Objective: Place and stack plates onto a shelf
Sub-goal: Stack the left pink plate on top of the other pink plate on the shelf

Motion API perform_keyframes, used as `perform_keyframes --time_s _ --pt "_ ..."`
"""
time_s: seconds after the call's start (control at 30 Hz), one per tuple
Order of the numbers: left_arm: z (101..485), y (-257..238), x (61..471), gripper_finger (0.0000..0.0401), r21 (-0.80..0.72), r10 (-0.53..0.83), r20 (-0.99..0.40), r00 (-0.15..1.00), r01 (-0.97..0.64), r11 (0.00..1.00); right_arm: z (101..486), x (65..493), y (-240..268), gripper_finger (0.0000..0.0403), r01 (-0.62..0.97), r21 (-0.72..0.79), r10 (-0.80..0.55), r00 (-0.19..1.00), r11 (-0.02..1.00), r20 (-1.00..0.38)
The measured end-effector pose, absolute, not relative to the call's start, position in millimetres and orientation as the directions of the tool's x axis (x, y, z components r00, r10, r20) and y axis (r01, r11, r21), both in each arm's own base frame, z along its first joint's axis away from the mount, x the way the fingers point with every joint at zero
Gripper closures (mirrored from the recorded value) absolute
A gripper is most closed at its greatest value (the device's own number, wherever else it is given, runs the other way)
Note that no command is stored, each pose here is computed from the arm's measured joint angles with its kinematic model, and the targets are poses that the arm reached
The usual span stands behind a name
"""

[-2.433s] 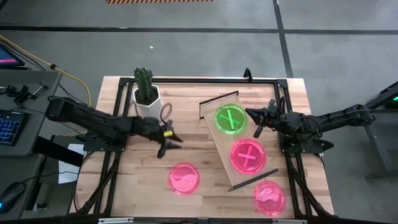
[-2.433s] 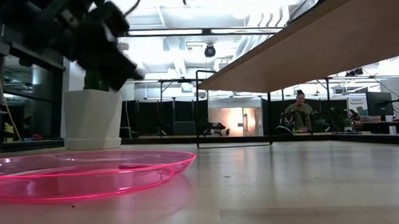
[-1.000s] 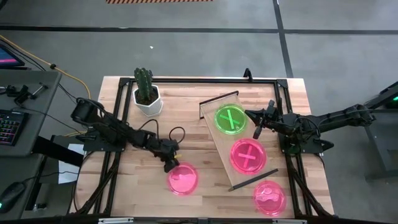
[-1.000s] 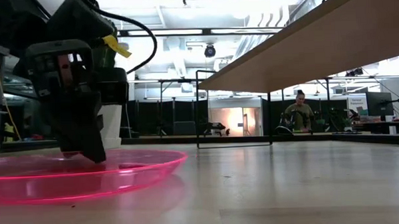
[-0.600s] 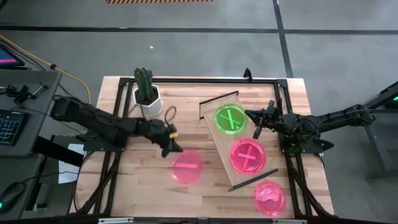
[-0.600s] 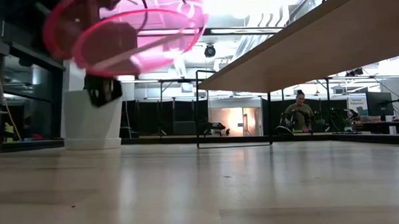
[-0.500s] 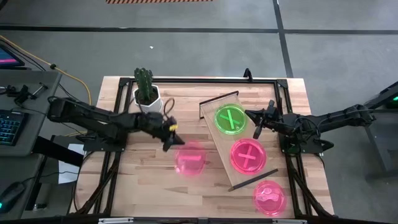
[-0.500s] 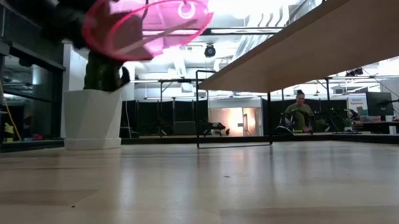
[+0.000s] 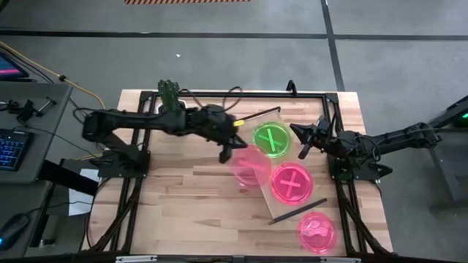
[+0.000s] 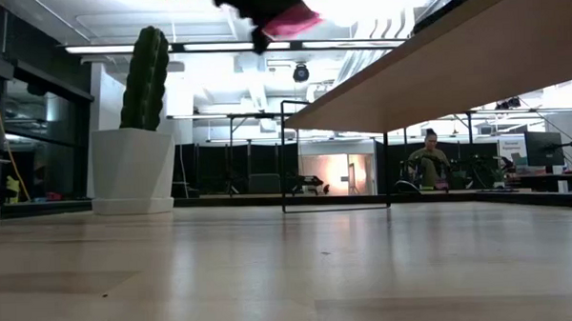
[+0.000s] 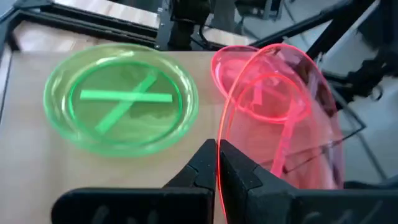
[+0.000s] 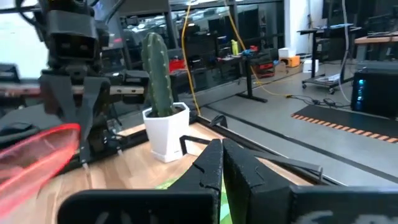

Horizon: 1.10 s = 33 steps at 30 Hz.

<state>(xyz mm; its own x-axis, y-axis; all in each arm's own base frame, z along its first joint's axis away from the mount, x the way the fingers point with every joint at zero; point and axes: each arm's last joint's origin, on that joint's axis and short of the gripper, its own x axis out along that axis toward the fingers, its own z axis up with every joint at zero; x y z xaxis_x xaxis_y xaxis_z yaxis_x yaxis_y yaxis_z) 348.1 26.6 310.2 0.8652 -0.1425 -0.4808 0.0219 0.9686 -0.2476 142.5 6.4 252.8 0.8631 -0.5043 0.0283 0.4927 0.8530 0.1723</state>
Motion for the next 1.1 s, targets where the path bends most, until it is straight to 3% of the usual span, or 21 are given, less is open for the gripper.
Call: perform_keyframes --time_s 0.47,0.73,1.1 --pt "294.7 29.8 444.4 0.0401 -0.150 -0.185 -0.388 0.903 0.136 0.979 252.6 141.9 5.2 0.0403 0.533 0.153 -0.543 0.839 0.832 0.026" --pt "301.7 30.7 456.2 0.0401 -0.140 -0.183 -0.290 0.939 0.148 0.979 252.0 141.9 5.2 0.0403 0.537 0.124 -0.543 0.840 0.835 0.022" --pt "301.0 23.7 459.8 0.0400 -0.100 -0.192 -0.260 0.946 0.172 0.980 252.0 141.9 5.2 0.0403 0.537 0.124 -0.543 0.840 0.835 0.022"
